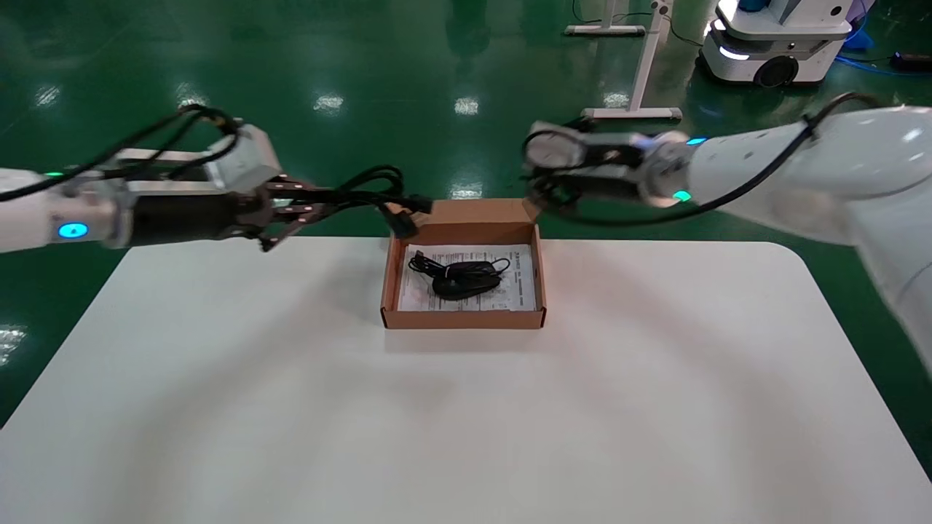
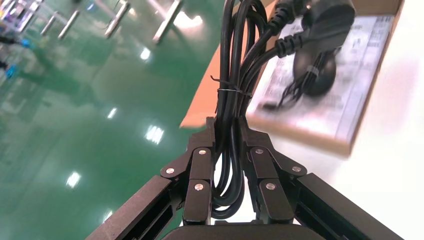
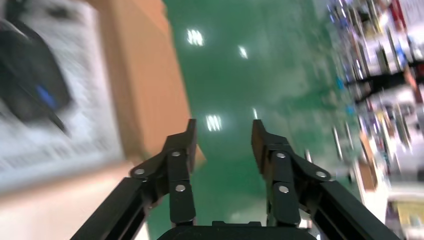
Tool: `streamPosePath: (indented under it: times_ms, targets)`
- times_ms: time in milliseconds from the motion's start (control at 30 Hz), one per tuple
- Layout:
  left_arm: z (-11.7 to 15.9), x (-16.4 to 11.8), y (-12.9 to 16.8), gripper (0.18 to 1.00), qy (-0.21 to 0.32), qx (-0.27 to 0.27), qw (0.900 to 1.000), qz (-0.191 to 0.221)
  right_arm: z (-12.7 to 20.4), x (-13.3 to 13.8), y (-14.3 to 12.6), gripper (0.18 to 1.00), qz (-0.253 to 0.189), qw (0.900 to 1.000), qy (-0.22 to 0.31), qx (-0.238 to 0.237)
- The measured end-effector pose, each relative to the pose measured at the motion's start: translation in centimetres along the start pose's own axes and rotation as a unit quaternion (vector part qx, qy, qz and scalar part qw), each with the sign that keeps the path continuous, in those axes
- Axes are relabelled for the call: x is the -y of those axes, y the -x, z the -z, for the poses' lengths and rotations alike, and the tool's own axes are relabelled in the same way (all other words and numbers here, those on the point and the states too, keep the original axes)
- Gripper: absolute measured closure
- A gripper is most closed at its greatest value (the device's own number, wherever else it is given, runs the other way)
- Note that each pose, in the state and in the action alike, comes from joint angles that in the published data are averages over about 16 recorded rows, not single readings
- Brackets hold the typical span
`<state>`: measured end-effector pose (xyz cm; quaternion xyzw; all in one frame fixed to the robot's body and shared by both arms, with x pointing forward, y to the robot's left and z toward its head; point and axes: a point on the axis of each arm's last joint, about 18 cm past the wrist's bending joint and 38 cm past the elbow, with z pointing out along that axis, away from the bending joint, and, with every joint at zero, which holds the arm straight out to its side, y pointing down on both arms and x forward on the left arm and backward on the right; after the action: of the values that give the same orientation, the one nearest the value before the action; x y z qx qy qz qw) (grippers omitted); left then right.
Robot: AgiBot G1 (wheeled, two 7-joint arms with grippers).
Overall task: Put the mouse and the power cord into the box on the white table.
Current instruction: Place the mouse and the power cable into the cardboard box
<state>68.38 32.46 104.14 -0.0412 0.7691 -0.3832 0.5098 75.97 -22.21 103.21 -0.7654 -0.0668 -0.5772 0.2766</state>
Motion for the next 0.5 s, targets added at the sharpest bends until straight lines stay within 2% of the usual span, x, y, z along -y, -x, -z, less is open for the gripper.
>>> streamPosePath:
  times_ms: [200,333,500]
  targets:
    - [-5.7,1.3,-2.6,0.920,-0.009,-0.037,0.9992,-0.011,4.4,-4.0,-2.4,0.685,-0.026,0.999,0.020,-0.011]
    - [-8.7,2.0,-4.4,0.921,-0.013,-0.060,0.9980,-0.015,7.1,-6.1,-2.7,0.594,-0.039,0.999,0.020,-0.003]
    - [-11.0,2.3,-6.3,0.921,-0.010,-0.081,0.9966,-0.016,9.4,-7.6,-2.4,0.478,-0.048,0.999,0.014,0.010]
